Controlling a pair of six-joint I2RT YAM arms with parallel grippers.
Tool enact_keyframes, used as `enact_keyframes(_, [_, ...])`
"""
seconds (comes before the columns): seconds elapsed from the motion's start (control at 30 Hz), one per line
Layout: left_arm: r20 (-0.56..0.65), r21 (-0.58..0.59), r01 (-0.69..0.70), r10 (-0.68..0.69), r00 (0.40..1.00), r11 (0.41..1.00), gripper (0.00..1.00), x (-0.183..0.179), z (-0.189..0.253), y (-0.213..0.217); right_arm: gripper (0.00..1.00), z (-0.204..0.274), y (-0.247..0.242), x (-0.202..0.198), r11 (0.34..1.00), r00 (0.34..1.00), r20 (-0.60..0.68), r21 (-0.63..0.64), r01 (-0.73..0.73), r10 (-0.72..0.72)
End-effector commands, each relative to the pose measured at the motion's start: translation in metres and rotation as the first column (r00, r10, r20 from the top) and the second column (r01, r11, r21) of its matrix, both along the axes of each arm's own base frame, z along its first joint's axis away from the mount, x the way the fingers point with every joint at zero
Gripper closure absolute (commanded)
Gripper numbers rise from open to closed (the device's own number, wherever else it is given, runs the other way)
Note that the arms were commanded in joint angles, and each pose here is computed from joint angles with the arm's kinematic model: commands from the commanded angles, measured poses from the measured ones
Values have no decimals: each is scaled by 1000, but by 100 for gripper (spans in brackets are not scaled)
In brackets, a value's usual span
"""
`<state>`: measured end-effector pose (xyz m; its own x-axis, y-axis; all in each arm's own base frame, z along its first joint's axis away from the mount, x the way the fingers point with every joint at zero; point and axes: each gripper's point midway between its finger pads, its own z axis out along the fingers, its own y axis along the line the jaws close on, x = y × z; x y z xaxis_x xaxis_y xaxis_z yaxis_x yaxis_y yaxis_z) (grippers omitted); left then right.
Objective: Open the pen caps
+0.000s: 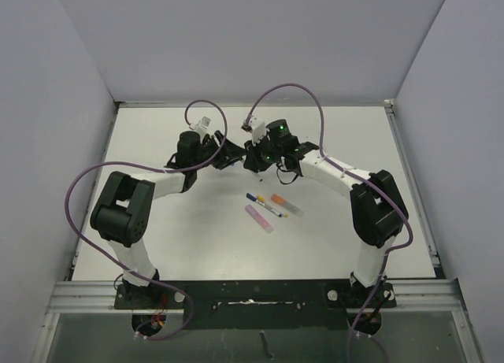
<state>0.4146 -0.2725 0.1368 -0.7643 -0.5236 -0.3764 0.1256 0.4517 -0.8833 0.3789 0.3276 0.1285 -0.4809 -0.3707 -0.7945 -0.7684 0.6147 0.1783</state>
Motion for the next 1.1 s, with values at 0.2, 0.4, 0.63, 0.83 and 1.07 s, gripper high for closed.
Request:
enact_keyframes(0.2, [92, -37, 15, -12, 996, 999, 67, 5, 23, -6, 100, 45, 10, 2, 996, 995, 95, 89, -19, 11])
enact_keyframes(0.4, [93, -38, 18, -14, 996, 999, 91, 4, 24, -6, 100, 47, 10, 1, 996, 995, 98, 91, -19, 10])
enact_keyframes(0.63, [103, -40, 20, -15, 995, 999, 100, 1, 28, -6, 57, 48, 10, 0, 995, 995, 95, 95, -23, 14])
enact_keyframes(0.83, [121, -50, 20, -14, 993, 999, 100, 0, 38, -5, 55, 47, 13, -2, 995, 996, 88, 96, -31, 22])
enact_keyframes(1.07, [136, -66, 25, -16, 991, 998, 100, -1, 47, -6, 57, 41, 15, -2, 995, 997, 71, 90, -39, 33])
